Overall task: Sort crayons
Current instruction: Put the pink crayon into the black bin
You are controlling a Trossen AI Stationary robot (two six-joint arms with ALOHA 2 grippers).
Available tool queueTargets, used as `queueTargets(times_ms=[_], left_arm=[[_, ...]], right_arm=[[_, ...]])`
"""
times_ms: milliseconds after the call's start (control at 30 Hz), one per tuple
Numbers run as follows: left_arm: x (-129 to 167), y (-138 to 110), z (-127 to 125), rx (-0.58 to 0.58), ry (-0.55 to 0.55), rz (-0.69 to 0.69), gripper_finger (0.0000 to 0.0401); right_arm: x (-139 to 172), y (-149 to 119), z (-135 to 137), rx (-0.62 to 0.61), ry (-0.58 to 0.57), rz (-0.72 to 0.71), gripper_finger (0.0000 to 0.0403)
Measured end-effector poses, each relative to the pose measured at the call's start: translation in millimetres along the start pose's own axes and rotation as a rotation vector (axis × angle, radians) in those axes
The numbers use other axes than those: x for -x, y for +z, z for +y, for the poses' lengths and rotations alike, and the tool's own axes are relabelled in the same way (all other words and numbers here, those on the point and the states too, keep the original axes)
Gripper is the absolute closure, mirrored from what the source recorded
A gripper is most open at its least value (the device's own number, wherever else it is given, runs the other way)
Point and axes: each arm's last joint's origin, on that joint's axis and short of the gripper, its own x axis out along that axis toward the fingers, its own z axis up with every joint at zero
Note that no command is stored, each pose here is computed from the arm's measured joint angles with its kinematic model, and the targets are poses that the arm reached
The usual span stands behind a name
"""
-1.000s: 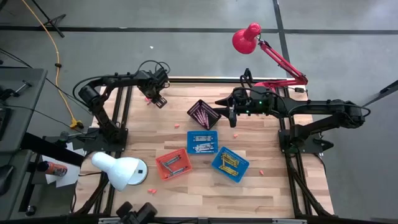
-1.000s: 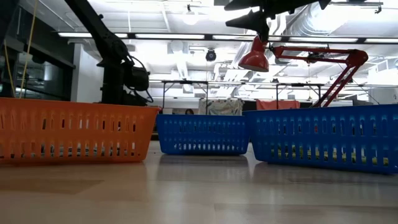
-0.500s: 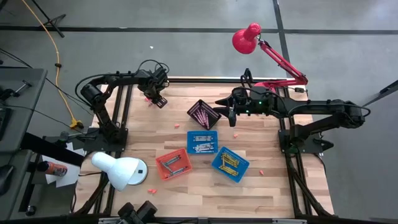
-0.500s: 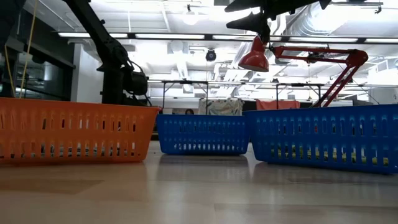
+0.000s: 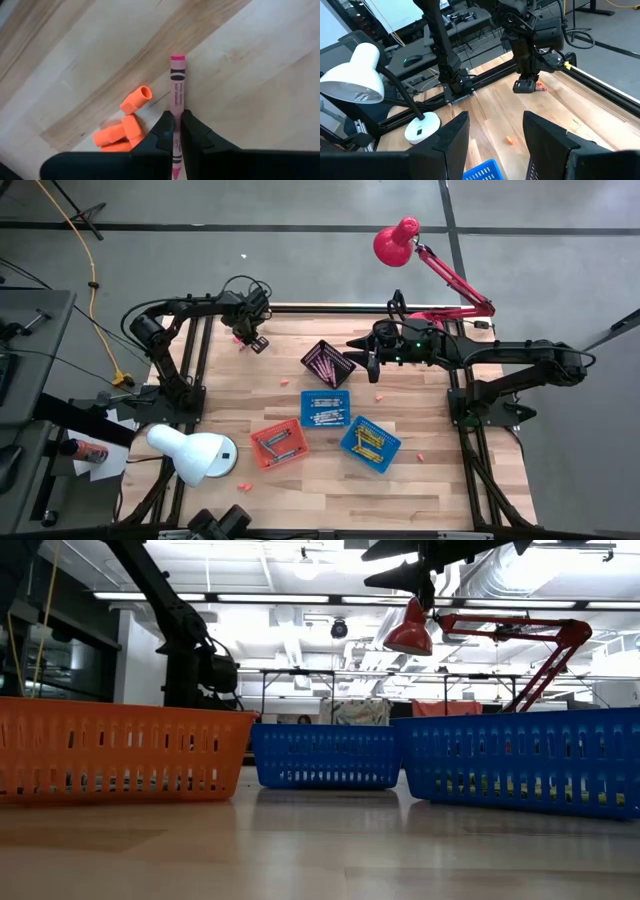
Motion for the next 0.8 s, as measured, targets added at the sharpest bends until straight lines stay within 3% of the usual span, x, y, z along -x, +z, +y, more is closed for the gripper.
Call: queueTargets(times_ms=[200, 367, 600, 800], left_arm=[[13, -10, -4, 0.014, -0.066, 0.010, 0.0400], [49, -11, -12, 0.016, -0.093, -0.169, 0.0400], [122, -26, -46, 0.033, -0.301, -0.632, 0.0401], [159, -65, -87, -0.056, -0.550, -1.036, 0.0401]], right_arm=[[0, 0, 0, 0.002, 0.000, 0.000, 0.0222], [0, 0, 0, 0.003, 0.000, 0.000, 0.0222], [0, 0, 0, 0.004, -0.001, 0.001, 0.0222], [0, 0, 0, 0.004, -0.001, 0.001, 0.0222]])
